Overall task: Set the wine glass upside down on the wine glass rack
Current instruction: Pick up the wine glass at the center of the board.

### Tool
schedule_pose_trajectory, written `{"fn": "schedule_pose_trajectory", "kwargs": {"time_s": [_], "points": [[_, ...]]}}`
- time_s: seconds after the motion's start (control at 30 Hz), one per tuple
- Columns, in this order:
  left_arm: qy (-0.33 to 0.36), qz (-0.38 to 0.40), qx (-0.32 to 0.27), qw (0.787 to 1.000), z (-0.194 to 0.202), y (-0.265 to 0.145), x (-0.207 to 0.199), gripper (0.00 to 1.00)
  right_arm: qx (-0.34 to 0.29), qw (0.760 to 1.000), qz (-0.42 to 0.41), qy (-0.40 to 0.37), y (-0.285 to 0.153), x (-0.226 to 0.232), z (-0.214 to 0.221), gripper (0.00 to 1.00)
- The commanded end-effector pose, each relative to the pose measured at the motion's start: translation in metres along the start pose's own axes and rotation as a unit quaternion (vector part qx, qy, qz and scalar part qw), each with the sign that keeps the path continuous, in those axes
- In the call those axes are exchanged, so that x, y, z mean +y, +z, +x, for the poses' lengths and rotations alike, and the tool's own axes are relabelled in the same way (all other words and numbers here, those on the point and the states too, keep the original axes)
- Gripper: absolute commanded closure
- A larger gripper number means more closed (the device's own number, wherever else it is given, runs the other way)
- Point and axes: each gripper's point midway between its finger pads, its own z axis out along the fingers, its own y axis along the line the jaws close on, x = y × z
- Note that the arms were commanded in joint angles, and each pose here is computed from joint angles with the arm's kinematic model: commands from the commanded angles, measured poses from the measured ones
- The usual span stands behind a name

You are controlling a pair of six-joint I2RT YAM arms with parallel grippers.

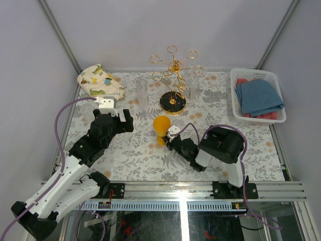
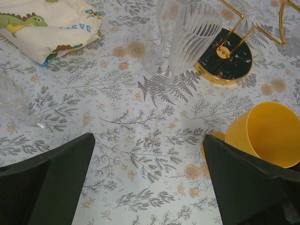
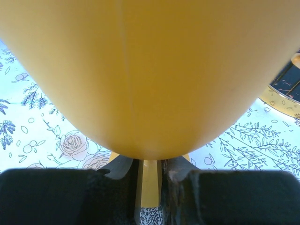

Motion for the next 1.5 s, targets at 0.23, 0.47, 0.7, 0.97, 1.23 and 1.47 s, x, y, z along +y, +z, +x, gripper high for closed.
{"fn": "schedule_pose_trajectory", "kwargs": {"time_s": [0.23, 0.47, 0.7, 0.97, 1.23, 1.47], "points": [[-0.02, 0.002, -0.011, 1.0, -0.002, -0.003, 0.001, 0.0, -0.092, 0.996, -0.008, 0.007, -0.003, 0.002, -0.056, 1.0], [-0.085, 0.066, -0.021, 0.994, -0.005, -0.018, -0.02, 0.0, -0.141, 0.989, -0.039, 0.033, -0.031, 0.008, -0.099, 1.0], [-0.155, 0.133, -0.029, 0.979, -0.017, -0.031, -0.045, 0.0, -0.234, 0.969, -0.053, 0.064, -0.066, 0.005, -0.173, 1.0], [-0.228, 0.242, -0.021, 0.943, -0.038, -0.034, -0.094, 0.0, -0.329, 0.939, -0.056, 0.082, -0.086, -0.001, -0.268, 1.0], [-0.268, 0.324, -0.029, 0.907, -0.063, -0.043, -0.127, 0.03, -0.371, 0.921, -0.077, 0.088, -0.082, 0.006, -0.311, 1.0], [-0.281, 0.34, -0.039, 0.896, -0.07, -0.049, -0.131, 0.08, -0.37, 0.922, -0.086, 0.083, -0.071, 0.012, -0.313, 1.0]]}}
